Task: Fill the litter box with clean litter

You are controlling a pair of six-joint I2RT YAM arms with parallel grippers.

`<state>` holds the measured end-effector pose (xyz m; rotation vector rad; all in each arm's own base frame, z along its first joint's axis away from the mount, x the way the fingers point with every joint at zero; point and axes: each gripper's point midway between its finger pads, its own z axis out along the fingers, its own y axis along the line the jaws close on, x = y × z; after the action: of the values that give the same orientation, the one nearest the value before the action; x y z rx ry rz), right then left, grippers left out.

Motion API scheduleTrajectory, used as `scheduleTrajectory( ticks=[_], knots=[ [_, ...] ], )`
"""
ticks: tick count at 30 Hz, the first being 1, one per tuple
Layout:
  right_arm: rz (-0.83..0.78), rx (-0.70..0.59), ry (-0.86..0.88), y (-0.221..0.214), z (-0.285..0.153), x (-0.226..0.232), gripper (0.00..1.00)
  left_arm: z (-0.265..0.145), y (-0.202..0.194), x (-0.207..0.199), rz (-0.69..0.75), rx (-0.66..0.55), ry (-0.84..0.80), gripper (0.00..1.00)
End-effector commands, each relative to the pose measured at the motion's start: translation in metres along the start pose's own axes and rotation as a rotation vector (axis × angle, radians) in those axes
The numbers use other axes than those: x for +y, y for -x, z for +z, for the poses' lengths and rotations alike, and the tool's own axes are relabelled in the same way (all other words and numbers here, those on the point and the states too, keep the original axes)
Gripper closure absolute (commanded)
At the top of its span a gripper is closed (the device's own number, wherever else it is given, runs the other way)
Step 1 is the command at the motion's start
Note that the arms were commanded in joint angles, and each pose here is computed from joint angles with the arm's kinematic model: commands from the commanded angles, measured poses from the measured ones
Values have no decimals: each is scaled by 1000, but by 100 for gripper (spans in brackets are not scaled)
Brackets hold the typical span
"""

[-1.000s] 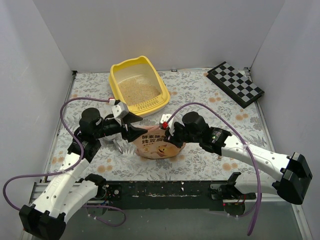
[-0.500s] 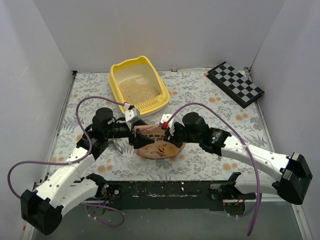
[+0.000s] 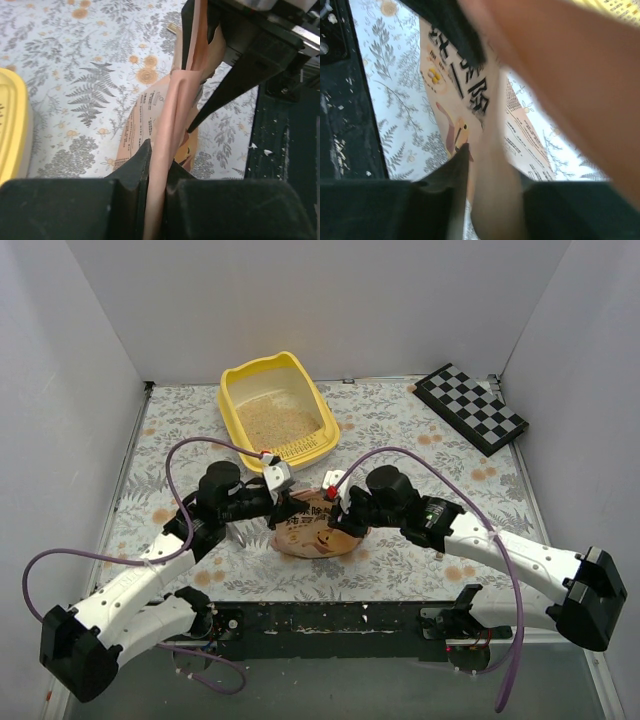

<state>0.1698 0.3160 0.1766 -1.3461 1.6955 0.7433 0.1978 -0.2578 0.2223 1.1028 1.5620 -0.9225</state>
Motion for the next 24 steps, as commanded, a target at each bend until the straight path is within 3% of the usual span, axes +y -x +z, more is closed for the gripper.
scheduleTrajectory(
  ticks=[1, 3, 8, 10, 13, 15, 16, 17, 24],
  knots=[
    [-49, -57, -55, 35, -22, -8, 63, -10, 19, 21, 108, -44, 148, 100],
    [-82, -65, -89, 44, -33, -14, 51, -14, 23, 18, 134, -38, 142, 100],
    [-164, -78, -95, 72, -68, -20, 39, -21, 29, -1, 192, -76, 71, 100],
    [-183, -68, -83, 80, -83, -23, 39, -23, 27, -7, 210, -82, 55, 100],
    [-216, -19, -27, 80, -98, -20, 47, -24, 18, -15, 242, -82, 37, 100],
    [-233, 9, -47, 82, -104, -29, 59, -27, 17, -21, 269, -95, 26, 100],
    [-239, 17, -52, 82, -106, -32, 72, -29, 18, -25, 280, -107, 14, 100],
    [-245, 21, -47, 82, -106, -34, 98, -31, 17, -28, 292, -115, 6, 100],
    [-255, 76, 123, 68, -88, -20, 99, -40, 15, -39, 343, -175, 3, 100]
  ],
)
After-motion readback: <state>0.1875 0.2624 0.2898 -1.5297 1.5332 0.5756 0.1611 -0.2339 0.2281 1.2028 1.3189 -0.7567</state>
